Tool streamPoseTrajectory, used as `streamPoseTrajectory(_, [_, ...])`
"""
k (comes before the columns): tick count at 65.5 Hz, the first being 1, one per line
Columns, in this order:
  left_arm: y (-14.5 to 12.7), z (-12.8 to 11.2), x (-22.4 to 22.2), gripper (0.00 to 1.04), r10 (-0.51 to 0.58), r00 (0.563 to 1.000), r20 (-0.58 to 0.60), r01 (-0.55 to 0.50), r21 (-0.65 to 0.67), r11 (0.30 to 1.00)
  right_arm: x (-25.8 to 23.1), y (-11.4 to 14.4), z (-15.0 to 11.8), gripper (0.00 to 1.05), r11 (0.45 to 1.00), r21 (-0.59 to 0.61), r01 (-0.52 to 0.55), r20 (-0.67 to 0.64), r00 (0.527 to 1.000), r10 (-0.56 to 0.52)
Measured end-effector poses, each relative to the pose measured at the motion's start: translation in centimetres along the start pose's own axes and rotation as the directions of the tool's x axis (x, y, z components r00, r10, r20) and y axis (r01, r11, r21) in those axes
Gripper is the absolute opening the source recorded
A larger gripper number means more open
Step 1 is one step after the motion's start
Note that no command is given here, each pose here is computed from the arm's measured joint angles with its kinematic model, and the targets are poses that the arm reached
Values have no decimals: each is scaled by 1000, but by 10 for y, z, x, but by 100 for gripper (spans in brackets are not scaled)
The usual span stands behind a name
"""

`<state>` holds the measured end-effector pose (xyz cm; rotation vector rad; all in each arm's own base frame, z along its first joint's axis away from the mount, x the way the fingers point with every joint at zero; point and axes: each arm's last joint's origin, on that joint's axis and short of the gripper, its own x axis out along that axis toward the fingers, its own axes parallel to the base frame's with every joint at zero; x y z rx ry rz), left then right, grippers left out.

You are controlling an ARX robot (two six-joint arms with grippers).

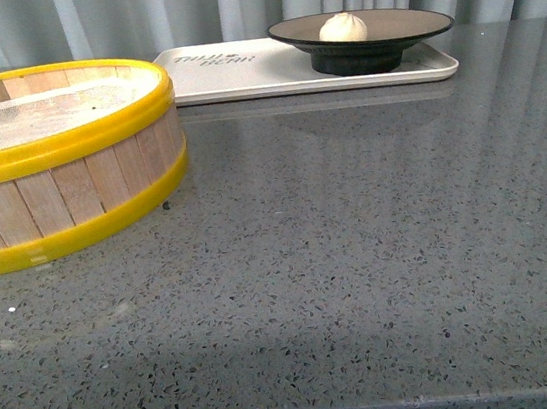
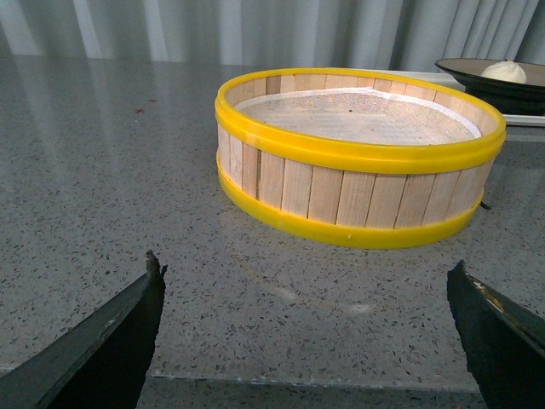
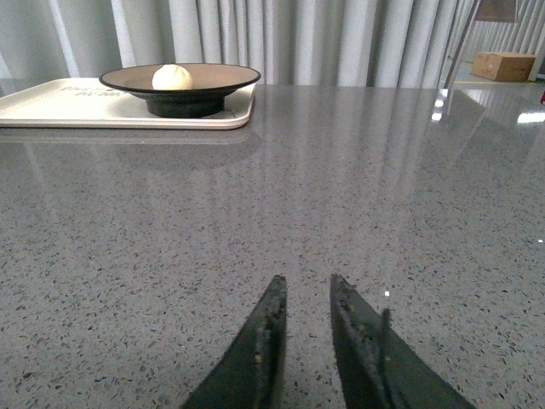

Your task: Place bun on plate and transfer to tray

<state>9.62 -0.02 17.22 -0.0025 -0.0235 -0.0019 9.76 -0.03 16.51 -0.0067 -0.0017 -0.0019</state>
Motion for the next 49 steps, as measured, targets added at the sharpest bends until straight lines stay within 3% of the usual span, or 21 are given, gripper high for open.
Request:
streamPoseTrajectory(18, [0,0,0,98,1,1000,0,-1,0,1000,0,0,0,77,1000,0,0,0,1000,0])
streamPoseTrajectory(26, [0,0,0,98,0,1000,0,0,0,1000,0,0,0,97,1000,0,0,0,1000,0])
streamPoseTrajectory(49, [0,0,0,98,0,1000,0,0,0,1000,0,0,0,96,1000,3,0,0,1000,0])
